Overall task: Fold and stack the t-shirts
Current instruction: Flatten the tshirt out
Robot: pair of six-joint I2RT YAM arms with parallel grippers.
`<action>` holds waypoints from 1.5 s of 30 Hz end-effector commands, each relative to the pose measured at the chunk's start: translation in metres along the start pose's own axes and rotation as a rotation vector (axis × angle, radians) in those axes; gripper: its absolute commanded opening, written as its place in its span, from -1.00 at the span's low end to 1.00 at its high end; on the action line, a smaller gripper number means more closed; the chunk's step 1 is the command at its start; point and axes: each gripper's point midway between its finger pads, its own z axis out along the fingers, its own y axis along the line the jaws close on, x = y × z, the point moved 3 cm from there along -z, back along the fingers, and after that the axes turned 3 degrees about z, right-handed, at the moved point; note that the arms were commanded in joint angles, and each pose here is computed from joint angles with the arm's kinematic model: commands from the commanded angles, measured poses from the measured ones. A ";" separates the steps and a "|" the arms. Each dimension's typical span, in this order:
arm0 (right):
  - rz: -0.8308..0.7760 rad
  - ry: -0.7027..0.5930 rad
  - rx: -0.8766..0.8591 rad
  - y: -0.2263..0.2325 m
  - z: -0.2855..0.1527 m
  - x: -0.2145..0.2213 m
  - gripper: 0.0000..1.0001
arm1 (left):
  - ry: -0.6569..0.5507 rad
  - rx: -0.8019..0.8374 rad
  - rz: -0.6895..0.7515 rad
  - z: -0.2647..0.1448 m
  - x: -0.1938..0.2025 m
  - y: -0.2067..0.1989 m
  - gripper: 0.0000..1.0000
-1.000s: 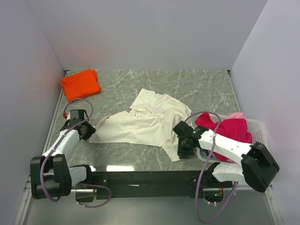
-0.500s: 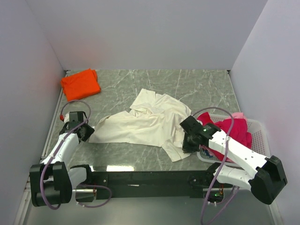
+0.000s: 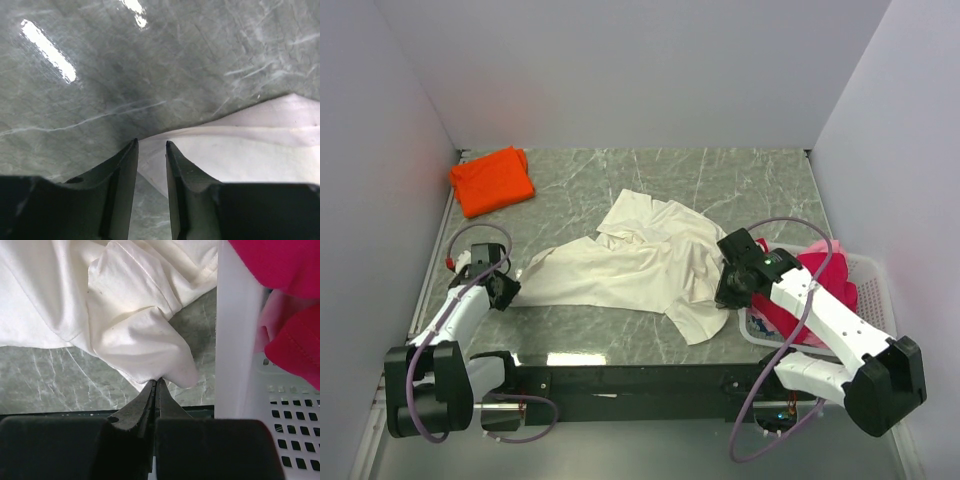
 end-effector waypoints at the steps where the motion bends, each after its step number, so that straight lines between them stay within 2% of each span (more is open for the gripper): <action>1: 0.010 -0.016 -0.052 0.010 -0.003 -0.010 -1.00 | -0.026 -0.068 -0.026 0.000 -0.006 0.007 -0.29; 17: -0.028 0.038 -0.013 0.008 0.009 -0.013 -1.00 | -0.041 -0.097 -0.032 -0.012 -0.017 0.005 -0.36; 29: -0.059 0.036 -0.014 0.015 0.002 -0.028 -1.00 | -0.032 -0.131 -0.075 -0.019 -0.015 0.009 -0.28; 41: -0.071 0.035 -0.009 0.015 0.006 -0.035 -1.00 | 0.038 -0.123 -0.074 0.000 0.005 0.011 -0.31; 45: -0.064 0.037 -0.009 0.012 0.006 -0.036 -1.00 | 0.029 -0.102 -0.069 0.002 0.005 0.010 -0.34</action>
